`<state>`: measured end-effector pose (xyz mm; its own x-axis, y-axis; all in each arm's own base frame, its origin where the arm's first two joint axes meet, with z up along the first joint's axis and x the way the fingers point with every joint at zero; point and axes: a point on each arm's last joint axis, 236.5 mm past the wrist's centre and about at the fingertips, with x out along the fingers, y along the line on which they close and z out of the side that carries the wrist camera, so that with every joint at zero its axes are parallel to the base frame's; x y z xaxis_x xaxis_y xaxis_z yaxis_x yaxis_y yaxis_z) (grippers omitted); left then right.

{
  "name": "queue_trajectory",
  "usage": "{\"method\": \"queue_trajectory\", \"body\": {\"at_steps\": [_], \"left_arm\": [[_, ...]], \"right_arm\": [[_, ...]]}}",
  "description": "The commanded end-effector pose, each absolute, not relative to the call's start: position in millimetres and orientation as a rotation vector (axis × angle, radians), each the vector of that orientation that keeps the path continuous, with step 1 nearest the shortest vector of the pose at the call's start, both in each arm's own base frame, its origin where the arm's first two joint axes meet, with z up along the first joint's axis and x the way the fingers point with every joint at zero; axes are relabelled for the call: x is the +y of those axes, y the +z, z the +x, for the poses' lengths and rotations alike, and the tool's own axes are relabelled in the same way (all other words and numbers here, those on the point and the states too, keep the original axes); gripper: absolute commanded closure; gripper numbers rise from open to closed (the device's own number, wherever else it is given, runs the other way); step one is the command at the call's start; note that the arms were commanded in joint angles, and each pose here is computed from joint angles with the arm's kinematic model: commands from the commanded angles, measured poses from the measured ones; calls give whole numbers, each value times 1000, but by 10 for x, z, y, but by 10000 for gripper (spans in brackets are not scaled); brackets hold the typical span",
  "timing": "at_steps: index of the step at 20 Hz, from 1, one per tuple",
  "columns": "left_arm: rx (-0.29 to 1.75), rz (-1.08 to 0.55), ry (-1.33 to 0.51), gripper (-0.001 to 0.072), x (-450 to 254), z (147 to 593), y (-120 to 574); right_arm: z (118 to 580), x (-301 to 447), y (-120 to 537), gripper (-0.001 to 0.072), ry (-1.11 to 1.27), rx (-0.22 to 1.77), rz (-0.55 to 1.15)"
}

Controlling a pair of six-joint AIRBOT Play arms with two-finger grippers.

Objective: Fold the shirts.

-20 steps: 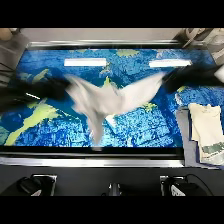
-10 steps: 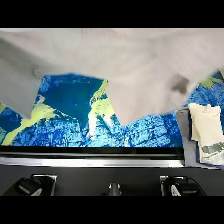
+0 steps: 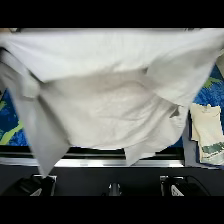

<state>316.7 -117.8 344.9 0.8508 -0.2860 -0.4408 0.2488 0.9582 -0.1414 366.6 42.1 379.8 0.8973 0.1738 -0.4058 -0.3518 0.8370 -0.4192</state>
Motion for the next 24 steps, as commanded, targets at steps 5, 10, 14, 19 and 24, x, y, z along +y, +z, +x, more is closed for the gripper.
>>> {"method": "queue_trajectory", "body": {"at_steps": [5, 10, 14, 19, 24], "left_arm": [[1179, -34, -75, 681, -1034, 3905, 543], [1383, -320, -117, 668, -1305, 3932, -89], [1397, -311, -133, 136, -1075, 3915, 151], [1480, -292, -125, 259, -575, 3151, 258], [1642, -359, -87, 210, -626, 2030, -577]], "right_arm": [[5126, 799, 1165, 682, 502, 926, -199], [5227, 1121, 435, 670, 601, 1059, -1], [5160, 769, 648, 193, 616, 1031, -110], [4587, -408, 559, 245, 468, 1265, -51], [4517, -552, 514, 278, 451, 1284, -11]]}}
